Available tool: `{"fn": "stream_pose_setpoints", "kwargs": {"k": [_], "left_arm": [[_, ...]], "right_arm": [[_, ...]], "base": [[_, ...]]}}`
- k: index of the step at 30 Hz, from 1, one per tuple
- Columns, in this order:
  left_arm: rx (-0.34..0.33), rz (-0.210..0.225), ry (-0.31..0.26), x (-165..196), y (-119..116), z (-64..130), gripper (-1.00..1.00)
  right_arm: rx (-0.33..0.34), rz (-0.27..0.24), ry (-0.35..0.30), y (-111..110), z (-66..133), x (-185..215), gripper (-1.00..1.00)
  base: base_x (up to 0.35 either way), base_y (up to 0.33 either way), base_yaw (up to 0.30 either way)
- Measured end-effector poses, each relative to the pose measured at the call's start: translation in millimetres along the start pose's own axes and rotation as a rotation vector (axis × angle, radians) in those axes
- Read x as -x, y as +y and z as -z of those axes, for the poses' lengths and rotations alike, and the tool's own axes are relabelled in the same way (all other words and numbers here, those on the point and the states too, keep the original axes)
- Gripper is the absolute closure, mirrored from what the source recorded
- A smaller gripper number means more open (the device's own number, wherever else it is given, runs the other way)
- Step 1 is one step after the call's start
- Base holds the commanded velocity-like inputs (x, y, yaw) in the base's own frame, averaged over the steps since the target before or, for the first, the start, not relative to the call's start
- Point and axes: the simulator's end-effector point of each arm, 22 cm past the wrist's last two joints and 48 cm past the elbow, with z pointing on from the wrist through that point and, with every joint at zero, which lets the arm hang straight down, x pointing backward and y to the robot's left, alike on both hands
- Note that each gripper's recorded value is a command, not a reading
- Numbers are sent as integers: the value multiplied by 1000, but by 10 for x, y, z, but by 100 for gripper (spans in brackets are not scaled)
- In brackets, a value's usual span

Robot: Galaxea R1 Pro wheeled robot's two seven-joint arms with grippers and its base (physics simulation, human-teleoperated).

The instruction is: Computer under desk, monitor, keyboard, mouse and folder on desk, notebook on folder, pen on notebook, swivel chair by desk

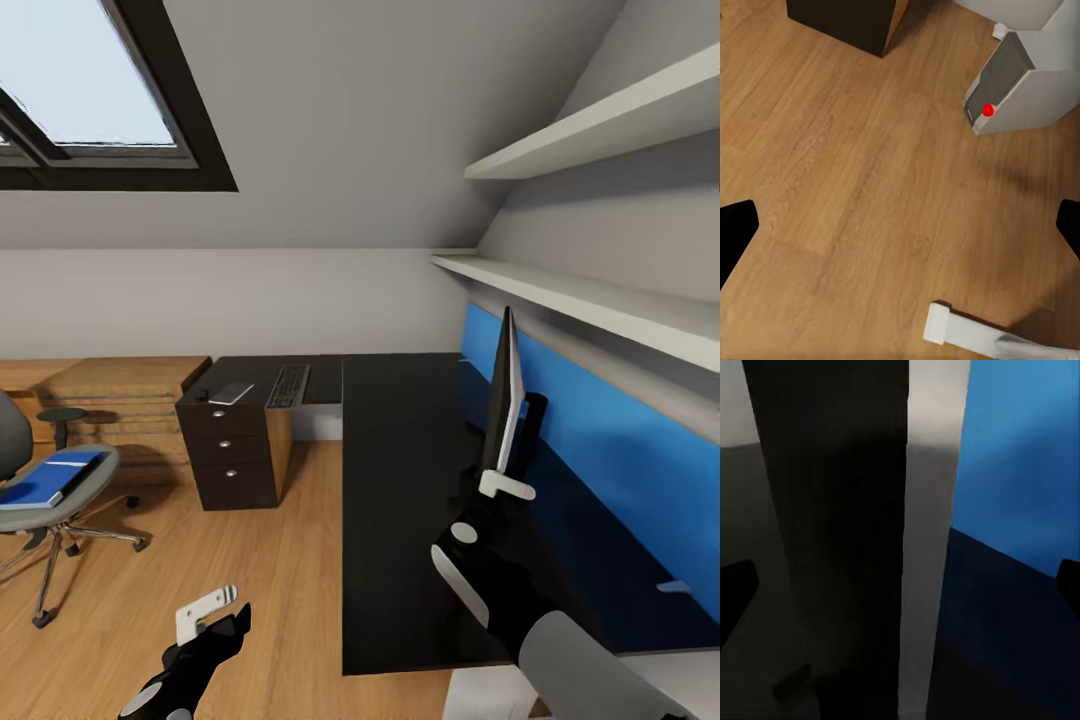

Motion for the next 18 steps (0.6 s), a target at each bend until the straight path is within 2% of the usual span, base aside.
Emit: {"fn": "stream_pose_setpoints", "kwargs": {"k": [2,3,5,6,7,8,12,18], "left_arm": [[5,1,-4,18,30,-5,-100],[76,-29,39,-192,385,-120,-100],[134,-51,67,-362,683,-196,-100],[168,-56,77,-457,855,-232,-100],[226,-52,74,-603,1146,-279,-100],[257,-49,70,-680,1298,-296,-100],[320,-47,55,-856,1631,-309,-100],[293,-56,77,-1032,1700,-339,-100]], "right_arm": [[4,12,-23,4,-1,40,-100],[4,20,-39,1,-5,70,-100],[4,22,-41,-1,-6,75,-100],[6,24,-42,4,-4,78,-100],[4,22,-43,-2,-5,80,-100],[4,23,-43,-2,-7,79,-100],[5,24,-47,3,-4,91,-100],[8,30,-58,13,1,115,-100]], "base": [[-2,-65,0],[0,-154,0],[0,-216,0],[0,-97,0],[0,-62,0],[0,-50,0],[0,-19,0],[0,-3,0]]}}
